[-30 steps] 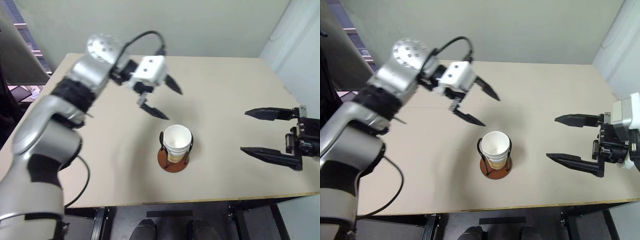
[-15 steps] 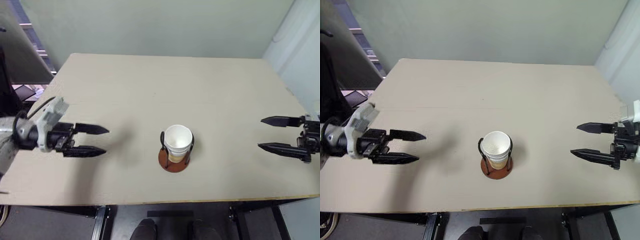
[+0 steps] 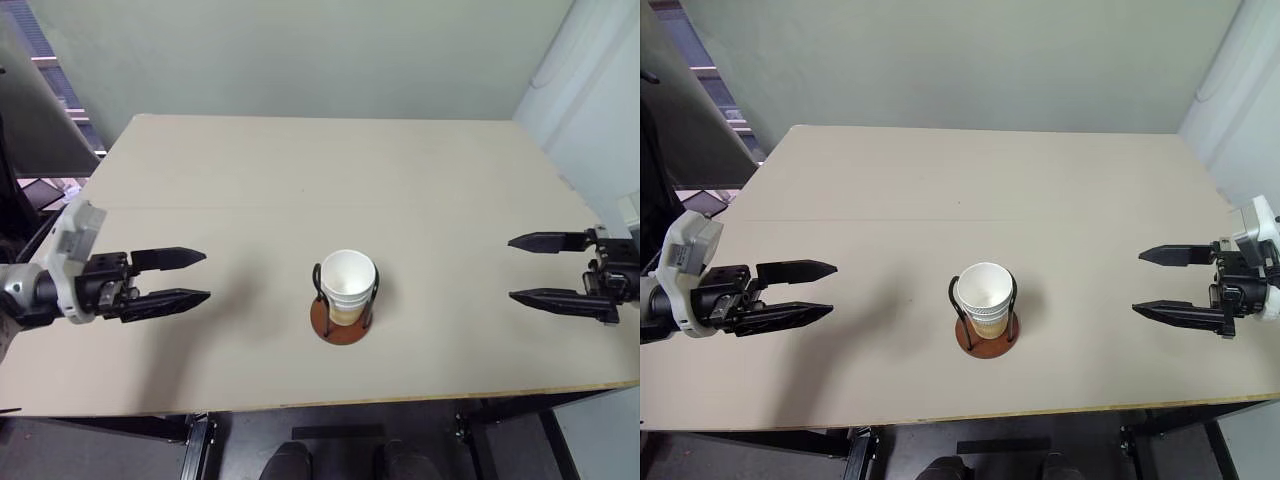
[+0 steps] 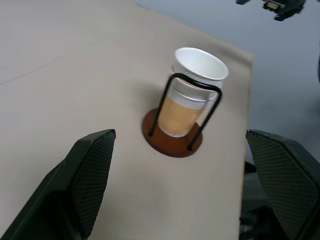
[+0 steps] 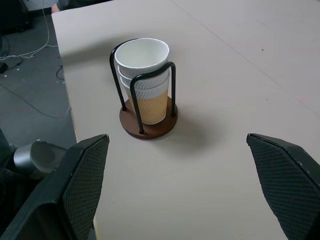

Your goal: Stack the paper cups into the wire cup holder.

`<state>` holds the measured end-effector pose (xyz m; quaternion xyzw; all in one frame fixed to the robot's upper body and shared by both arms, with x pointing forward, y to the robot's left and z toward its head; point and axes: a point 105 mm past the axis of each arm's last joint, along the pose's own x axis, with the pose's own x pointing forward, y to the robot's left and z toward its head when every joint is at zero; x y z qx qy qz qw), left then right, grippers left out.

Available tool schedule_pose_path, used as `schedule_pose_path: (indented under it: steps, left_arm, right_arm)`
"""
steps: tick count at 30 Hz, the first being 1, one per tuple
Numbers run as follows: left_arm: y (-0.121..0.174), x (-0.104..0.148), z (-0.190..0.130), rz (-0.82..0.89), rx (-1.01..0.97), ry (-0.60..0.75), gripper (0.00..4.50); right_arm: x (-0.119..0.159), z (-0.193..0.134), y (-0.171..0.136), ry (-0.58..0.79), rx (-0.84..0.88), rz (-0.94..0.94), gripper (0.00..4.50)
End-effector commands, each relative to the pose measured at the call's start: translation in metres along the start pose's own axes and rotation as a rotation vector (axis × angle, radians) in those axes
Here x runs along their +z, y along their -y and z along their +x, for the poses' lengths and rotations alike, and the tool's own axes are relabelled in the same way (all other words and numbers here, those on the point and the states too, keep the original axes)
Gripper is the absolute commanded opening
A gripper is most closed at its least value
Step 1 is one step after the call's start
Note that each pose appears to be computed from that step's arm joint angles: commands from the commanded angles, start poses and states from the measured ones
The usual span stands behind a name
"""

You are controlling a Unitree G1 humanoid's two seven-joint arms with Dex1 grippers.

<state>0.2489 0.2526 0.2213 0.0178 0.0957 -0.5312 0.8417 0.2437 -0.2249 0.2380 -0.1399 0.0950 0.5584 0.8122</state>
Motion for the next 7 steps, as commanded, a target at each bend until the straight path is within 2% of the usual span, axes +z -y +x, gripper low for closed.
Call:
schedule_pose_path:
  steps: [1, 7]
  left_arm:
    - [0.0029, 0.0056, -0.0018, 0.035, 0.008, 0.003, 4.48]
    - [0.0008, -0.0017, 0.0015, 0.025, 0.012, -0.001, 4.48]
  right_arm:
    - [0.0074, 0.0027, -0.0013, 0.012, 0.008, -0.03, 4.5]
    - [0.0075, 0.0076, 0.0013, 0.018, 0.004, -0.031, 4.5]
